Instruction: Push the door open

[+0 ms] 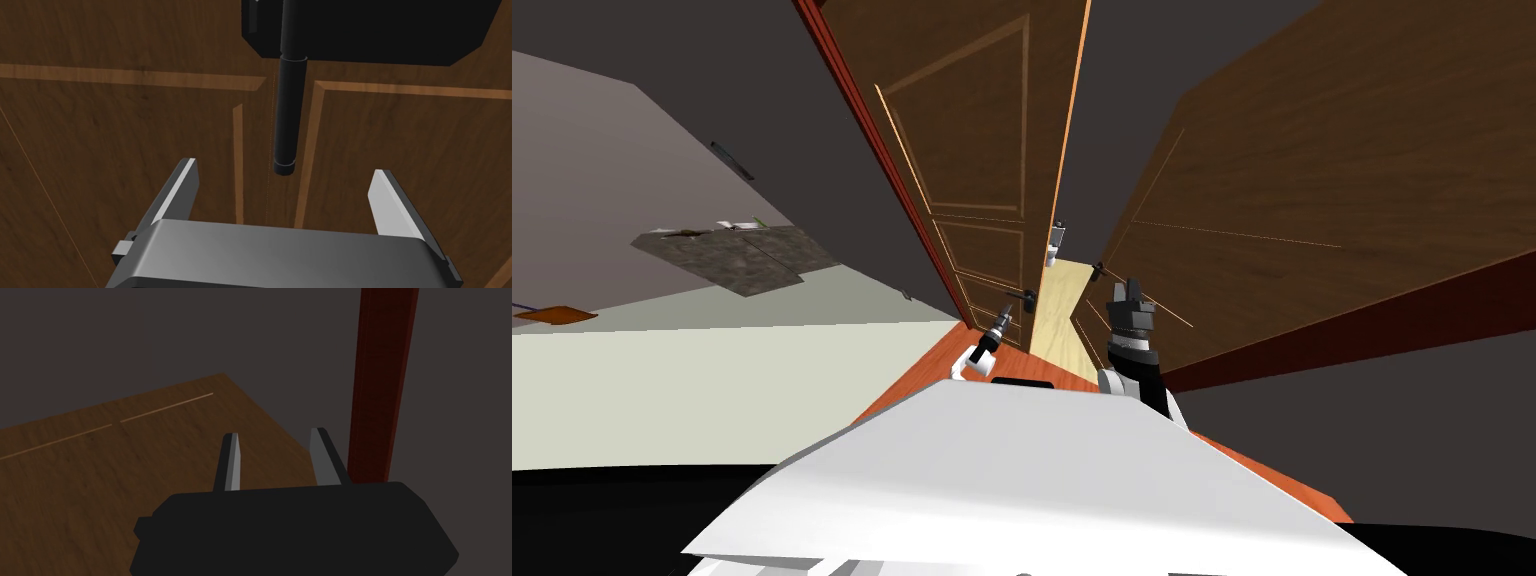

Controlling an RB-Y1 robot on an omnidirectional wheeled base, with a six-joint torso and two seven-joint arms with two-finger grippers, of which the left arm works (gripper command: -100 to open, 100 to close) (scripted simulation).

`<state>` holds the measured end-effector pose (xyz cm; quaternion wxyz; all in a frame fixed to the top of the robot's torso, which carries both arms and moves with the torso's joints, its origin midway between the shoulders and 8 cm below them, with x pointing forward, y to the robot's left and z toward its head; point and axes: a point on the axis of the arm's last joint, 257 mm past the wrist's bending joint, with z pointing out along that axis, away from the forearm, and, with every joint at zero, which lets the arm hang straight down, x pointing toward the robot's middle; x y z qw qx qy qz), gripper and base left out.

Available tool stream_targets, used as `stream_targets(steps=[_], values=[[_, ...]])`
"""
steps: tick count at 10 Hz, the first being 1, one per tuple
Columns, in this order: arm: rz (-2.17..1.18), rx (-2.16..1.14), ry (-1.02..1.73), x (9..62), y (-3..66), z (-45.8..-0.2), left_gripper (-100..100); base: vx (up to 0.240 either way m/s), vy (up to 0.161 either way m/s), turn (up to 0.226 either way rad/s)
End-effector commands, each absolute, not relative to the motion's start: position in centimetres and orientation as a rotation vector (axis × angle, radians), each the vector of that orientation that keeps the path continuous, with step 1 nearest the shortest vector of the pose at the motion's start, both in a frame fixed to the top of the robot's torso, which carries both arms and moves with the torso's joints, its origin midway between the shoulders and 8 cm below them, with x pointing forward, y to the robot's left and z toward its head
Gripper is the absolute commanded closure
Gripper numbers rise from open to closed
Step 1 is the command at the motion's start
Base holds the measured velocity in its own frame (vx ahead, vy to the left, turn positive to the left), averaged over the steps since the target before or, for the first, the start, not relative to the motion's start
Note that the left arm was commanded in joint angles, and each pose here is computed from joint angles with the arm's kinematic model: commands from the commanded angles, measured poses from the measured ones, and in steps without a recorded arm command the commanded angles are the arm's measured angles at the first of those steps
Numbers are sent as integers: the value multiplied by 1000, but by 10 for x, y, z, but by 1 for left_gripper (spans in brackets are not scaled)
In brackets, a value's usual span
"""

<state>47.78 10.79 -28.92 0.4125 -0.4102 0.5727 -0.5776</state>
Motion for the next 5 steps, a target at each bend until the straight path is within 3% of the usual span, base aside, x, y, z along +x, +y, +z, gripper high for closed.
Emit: stream_targets(steps=[1, 5], values=[[-1450, -1036, 1437, 481, 109, -290, -100, 169, -59, -37], [-1442, -1047, 1430, 489, 111, -292, -100, 189, -66, -30]])
